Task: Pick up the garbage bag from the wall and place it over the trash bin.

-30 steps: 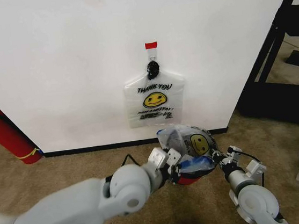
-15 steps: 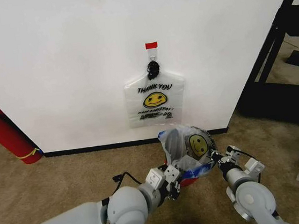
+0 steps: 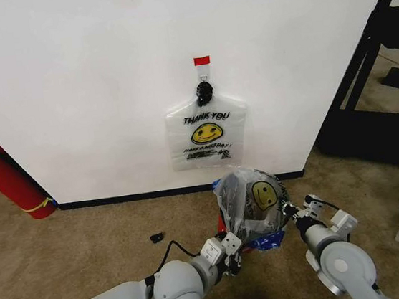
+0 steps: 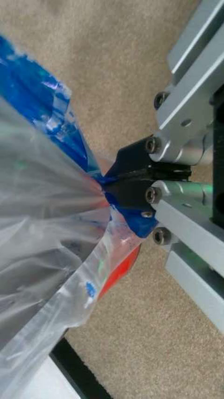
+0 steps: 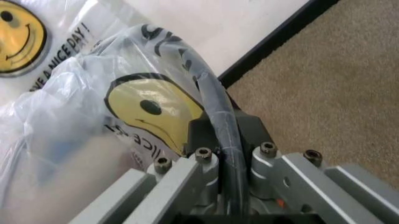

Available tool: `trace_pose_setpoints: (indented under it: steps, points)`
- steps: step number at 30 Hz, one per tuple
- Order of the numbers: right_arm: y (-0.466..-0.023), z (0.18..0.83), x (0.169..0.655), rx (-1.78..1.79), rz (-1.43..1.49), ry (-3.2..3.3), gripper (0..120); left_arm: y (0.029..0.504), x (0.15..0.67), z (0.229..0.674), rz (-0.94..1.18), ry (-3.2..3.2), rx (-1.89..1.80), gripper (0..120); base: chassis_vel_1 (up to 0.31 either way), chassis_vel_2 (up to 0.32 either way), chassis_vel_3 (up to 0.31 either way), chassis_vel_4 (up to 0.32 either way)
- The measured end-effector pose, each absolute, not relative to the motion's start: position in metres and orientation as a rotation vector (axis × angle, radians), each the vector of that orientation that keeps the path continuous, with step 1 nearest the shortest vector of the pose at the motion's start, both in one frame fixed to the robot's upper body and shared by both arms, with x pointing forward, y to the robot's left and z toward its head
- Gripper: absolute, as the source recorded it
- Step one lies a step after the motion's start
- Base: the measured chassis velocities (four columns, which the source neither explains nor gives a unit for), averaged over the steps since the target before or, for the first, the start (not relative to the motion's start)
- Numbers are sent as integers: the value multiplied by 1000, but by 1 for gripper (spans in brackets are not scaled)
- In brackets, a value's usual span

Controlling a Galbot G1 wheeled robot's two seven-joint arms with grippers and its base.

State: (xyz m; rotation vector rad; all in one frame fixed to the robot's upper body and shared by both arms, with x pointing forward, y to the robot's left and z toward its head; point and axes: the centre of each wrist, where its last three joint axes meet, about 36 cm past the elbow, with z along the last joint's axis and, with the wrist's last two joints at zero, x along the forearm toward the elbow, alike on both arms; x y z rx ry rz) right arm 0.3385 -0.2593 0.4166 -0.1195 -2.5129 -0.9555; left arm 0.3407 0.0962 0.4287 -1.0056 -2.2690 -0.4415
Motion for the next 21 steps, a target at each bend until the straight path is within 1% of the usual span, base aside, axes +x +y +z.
trace_pose_setpoints:
  steps: [6,11,12,16,17,18,19,21]
  points:
    - [-258,417,333,-99,-950,-2508,0,98,345,423,-427,-2274,-978,0,0,0,0,0]
    - [-259,416,335,-84,-948,-2526,0,107,339,432,-395,-2283,-977,0,0,0,0,0]
    - [-260,416,336,-85,-946,-2530,0,109,337,436,-392,-2285,-977,3,0,0,0,0]
    - [-264,414,339,-93,-937,-2549,0,123,330,453,-396,-2301,-967,22,0,0,0,0]
    - [-264,413,339,-94,-936,-2550,0,124,330,454,-397,-2303,-965,23,0,0,0,0]
    - [-266,413,341,-100,-933,-2556,0,129,328,459,-400,-2308,-961,27,0,0,0,0]
    - [-266,413,341,-100,-933,-2556,0,129,328,459,-400,-2308,-961,27,0,0,0,0]
    - [-268,413,343,-104,-930,-2561,0,135,325,464,-404,-2311,-959,36,0,0,0,0]
